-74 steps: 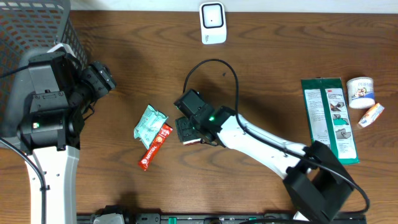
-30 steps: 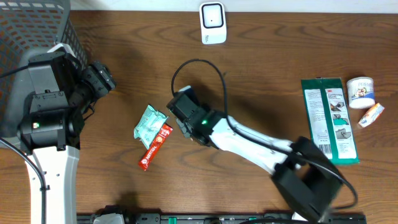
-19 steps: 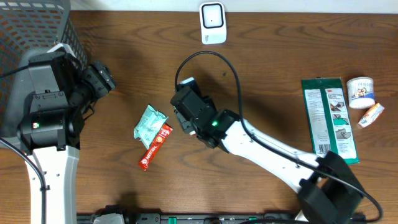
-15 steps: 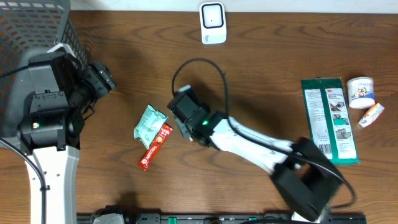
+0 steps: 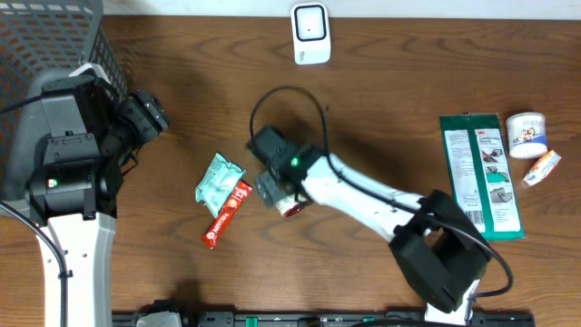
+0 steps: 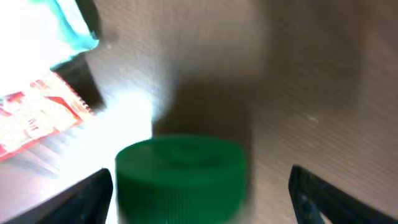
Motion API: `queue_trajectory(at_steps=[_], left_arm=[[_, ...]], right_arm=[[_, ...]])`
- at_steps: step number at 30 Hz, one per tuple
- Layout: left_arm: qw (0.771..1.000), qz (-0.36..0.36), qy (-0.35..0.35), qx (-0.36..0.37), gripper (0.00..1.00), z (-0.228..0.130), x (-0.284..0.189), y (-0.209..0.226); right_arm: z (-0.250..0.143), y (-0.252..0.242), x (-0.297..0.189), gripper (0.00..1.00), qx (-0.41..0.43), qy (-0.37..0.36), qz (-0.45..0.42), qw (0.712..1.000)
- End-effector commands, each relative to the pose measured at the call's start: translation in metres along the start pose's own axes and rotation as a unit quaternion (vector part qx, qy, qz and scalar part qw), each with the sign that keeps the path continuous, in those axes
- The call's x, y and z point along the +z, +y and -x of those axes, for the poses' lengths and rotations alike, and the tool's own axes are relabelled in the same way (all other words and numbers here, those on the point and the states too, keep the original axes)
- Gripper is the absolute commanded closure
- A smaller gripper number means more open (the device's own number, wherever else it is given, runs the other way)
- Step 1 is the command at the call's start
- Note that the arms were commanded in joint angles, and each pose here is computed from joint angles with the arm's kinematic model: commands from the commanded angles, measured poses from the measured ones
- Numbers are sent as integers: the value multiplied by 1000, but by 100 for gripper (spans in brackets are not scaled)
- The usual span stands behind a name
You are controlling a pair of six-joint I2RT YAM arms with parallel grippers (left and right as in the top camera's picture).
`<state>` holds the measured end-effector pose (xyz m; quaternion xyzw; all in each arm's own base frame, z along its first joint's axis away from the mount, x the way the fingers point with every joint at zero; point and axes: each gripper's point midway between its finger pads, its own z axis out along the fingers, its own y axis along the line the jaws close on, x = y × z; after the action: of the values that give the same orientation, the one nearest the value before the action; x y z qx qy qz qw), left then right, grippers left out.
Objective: Scan the item barcode
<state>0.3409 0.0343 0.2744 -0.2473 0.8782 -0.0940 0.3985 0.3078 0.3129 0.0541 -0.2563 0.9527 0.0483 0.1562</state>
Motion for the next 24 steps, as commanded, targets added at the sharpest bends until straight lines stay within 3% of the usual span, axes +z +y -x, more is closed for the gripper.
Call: queue_trajectory(at_steps=[1,4,9,15,24], left_arm=[[1000,7,-4,-2,19,2,0,3],[1000,7,-4,-2,19,2,0,3],[1000,7,-4,-2,19,2,0,3],[1000,7,-4,-2,18,2,0,3],[1000,7,-3,-2,19,2,1,3]], right_arm=[[44,2,-55,16,6,-38,31,999],[60,-4,-97,16,6,-40,31,999],[58,-5,-103,16,5,-28,31,999],[10,18,-39,15,-39,97,25,994],[-17,18,17,20,-104,160,-15,982]])
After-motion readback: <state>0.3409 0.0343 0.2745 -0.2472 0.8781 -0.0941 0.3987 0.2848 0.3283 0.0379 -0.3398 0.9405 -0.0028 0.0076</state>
